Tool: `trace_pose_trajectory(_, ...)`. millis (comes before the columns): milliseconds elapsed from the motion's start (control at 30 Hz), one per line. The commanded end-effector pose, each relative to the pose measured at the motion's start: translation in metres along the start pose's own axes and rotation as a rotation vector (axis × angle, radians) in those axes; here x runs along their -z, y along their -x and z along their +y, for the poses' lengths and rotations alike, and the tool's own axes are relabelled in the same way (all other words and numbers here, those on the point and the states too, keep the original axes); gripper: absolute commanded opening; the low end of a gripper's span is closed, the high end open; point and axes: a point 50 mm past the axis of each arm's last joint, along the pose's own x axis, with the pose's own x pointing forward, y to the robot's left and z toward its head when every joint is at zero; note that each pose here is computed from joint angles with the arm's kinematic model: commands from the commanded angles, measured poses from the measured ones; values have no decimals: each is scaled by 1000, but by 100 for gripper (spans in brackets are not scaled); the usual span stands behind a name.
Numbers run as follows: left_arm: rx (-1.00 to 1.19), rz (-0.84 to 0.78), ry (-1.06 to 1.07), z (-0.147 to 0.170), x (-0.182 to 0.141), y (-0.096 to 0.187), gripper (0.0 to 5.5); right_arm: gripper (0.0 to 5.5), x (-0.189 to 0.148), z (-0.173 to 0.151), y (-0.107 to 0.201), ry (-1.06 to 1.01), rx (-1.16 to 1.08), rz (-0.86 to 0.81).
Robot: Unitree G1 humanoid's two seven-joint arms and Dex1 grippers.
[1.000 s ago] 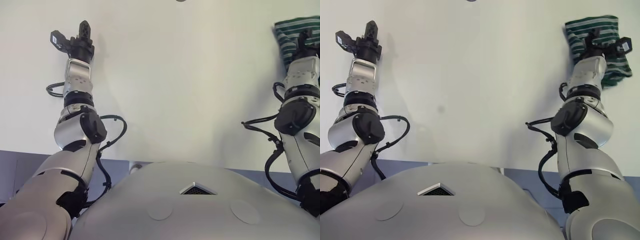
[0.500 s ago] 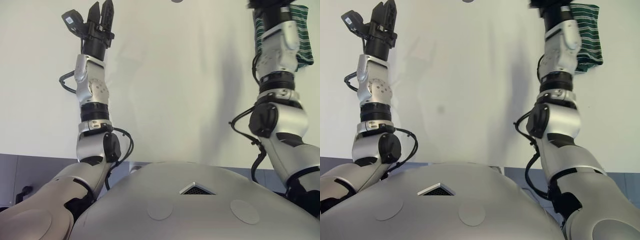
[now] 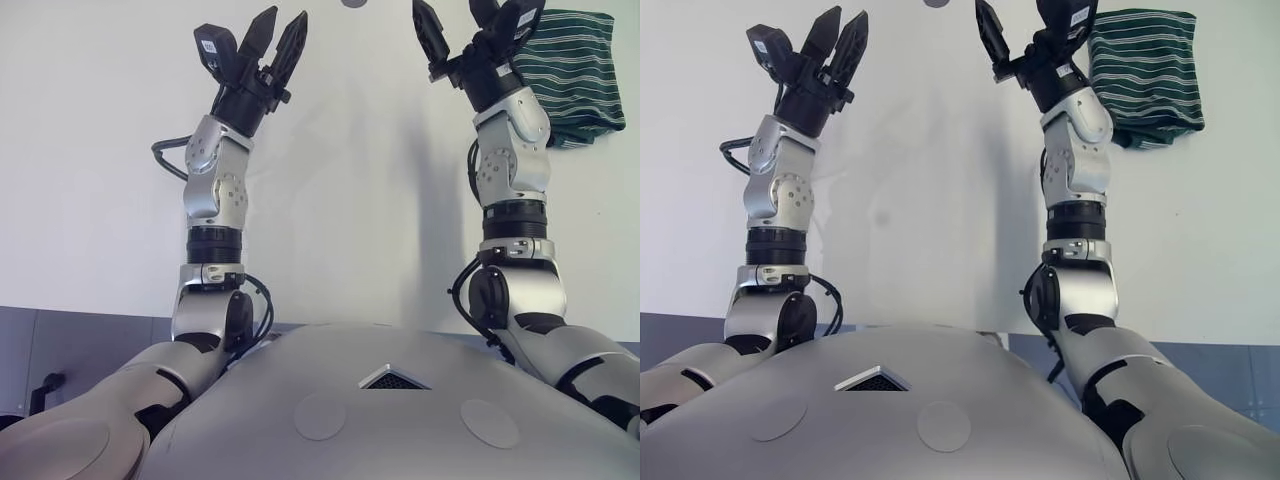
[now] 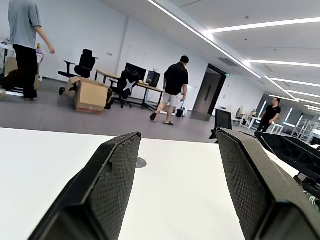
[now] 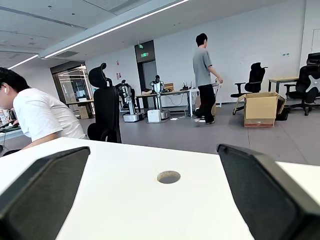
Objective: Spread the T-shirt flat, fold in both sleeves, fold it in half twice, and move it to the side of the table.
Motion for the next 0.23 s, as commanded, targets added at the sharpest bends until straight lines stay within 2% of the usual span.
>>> trace_pose_trajectory(33,9,23,-15,-2,3,-3,277,472,1,1,7,-20,32,8)
trace_pose_trajectory(233,-28,19,-64,0,0,-3,277,472,1,2,9,-9,72,15)
